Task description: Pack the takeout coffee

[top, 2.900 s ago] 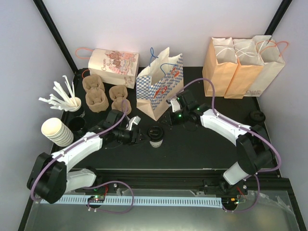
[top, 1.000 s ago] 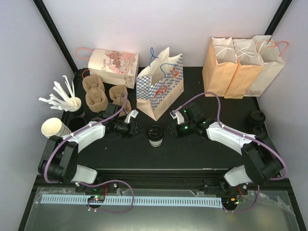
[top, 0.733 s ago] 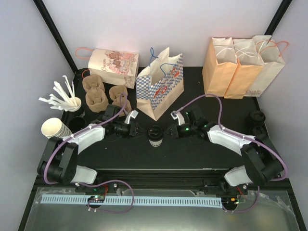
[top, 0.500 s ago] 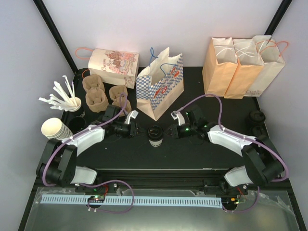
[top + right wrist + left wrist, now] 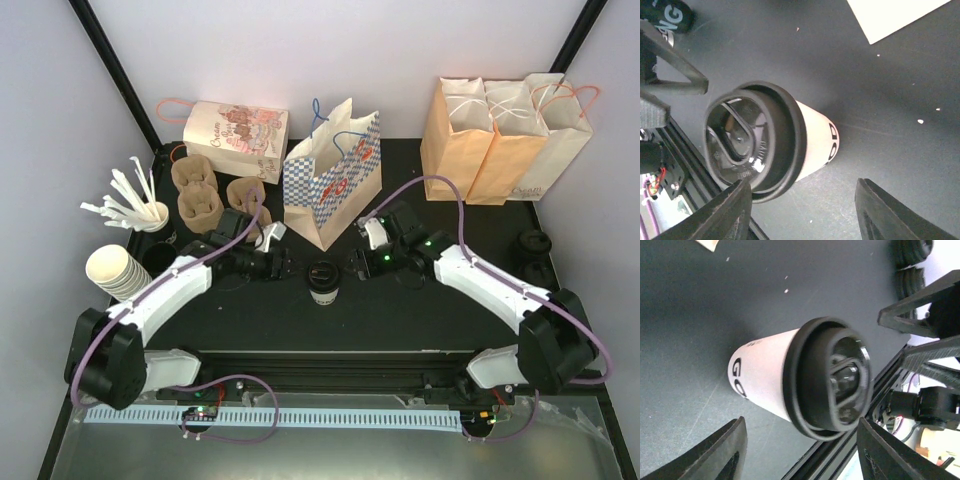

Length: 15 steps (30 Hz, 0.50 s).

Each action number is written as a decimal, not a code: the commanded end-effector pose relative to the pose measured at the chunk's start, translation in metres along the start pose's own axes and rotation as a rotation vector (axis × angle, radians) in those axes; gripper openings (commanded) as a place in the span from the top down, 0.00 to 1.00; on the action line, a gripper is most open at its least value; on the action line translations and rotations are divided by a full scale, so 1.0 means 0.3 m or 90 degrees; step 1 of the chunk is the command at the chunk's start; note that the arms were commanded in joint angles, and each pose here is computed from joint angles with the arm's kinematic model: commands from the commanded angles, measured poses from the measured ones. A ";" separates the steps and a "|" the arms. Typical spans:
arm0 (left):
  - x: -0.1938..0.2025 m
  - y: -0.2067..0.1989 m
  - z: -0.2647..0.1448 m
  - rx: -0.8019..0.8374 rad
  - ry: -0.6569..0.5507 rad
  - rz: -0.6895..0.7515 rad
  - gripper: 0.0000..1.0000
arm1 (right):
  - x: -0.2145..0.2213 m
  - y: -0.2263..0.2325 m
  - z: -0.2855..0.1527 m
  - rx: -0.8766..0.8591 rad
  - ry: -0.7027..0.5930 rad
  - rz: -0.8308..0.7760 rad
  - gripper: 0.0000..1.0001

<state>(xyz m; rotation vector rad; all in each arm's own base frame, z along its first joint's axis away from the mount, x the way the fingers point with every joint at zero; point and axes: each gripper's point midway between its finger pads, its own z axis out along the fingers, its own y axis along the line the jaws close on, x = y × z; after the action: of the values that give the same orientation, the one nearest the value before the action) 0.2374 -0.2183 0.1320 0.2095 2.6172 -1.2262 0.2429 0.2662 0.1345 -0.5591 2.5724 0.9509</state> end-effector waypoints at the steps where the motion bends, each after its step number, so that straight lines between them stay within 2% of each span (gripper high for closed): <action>1: -0.041 -0.086 -0.099 -0.009 -0.050 0.036 0.36 | -0.009 0.032 -0.064 0.065 0.011 -0.109 0.32; 2: -0.044 -0.094 -0.118 -0.014 -0.062 0.042 0.35 | -0.012 0.057 -0.071 0.071 0.013 -0.143 0.19; 5: -0.059 -0.101 -0.189 -0.049 -0.117 0.056 0.31 | -0.027 0.129 -0.076 0.087 0.014 -0.233 0.06; 10: -0.077 -0.053 -0.333 -0.149 -0.238 0.055 0.19 | -0.050 0.198 -0.043 0.142 0.042 -0.328 0.01; 15: -0.068 0.032 -0.497 -0.265 -0.365 0.025 0.02 | -0.056 0.207 0.020 0.225 0.091 -0.364 0.00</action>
<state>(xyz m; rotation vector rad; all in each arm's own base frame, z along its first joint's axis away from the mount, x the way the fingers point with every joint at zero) 0.2356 -0.1470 0.2215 0.0432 2.3009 -0.8359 0.2233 0.3273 0.1921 -1.1257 2.3366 0.5363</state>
